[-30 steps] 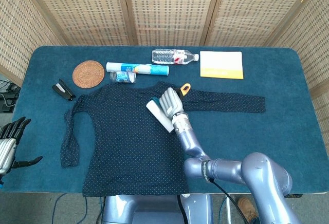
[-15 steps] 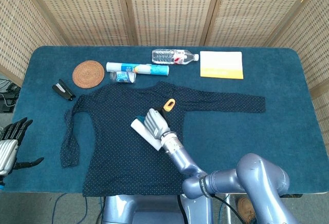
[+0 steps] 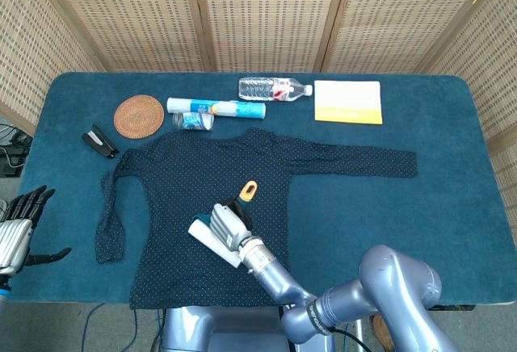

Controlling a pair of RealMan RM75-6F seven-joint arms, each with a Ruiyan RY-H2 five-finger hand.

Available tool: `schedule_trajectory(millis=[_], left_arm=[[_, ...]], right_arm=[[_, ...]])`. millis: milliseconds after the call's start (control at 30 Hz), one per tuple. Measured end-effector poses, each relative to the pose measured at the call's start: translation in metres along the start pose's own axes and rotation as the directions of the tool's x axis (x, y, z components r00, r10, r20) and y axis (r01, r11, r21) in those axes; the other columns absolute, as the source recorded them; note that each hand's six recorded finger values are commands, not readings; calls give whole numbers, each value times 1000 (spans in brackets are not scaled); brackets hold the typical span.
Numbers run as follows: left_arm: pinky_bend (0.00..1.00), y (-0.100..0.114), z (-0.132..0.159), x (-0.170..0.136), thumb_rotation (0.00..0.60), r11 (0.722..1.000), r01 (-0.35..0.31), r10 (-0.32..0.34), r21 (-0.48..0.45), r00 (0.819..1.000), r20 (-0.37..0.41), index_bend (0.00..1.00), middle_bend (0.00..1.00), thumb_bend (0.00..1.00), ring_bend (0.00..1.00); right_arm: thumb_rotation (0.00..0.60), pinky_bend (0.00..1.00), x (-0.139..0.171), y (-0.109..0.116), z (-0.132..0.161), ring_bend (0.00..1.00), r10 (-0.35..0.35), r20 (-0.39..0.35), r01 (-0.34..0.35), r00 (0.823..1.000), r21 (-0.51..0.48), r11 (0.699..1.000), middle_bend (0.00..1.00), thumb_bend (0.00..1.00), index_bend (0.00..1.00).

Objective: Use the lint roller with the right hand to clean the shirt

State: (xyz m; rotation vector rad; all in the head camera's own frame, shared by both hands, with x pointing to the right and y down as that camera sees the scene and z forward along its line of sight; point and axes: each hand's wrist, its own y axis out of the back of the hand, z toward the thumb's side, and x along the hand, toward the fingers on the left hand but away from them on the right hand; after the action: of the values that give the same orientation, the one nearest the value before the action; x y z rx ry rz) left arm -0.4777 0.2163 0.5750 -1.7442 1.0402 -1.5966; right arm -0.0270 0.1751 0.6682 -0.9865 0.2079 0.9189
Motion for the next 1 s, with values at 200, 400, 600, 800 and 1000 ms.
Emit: schedule_trajectory(millis=[200, 400, 600, 800, 1000], left_arm=[[0, 0, 1, 0, 600, 1000, 1, -1, 2, 1000, 2, 0, 0, 0, 0], [0, 0, 0, 0, 600, 1000, -2, 2, -1, 1000, 1, 0, 0, 0, 0], [0, 0, -1, 0, 600, 1000, 1, -1, -3, 1000, -1, 0, 0, 0, 0], [0, 0, -1, 1, 600, 1000, 2, -2, -4, 1000, 0, 0, 0, 0, 0], [0, -1, -1, 1, 600, 1000, 3, -3, 3, 1000, -1, 0, 0, 0, 0]], right_arm=[[600, 1000, 10, 9, 15, 1000, -26, -47, 27, 999, 21, 999, 1000, 791, 717], [600, 1000, 10, 7, 16, 1000, -42, -42, 45, 998, 73, 996, 1000, 790, 717], [600, 1000, 6, -12, 3, 1000, -24, 1, 23, 1000, 122, 992, 1000, 790, 710], [600, 1000, -2, -46, -24, 1000, 31, 82, -43, 996, 145, 989, 1000, 785, 702], [600, 1000, -12, -94, -59, 1000, 84, 178, -121, 980, 205, 971, 1000, 762, 699]])
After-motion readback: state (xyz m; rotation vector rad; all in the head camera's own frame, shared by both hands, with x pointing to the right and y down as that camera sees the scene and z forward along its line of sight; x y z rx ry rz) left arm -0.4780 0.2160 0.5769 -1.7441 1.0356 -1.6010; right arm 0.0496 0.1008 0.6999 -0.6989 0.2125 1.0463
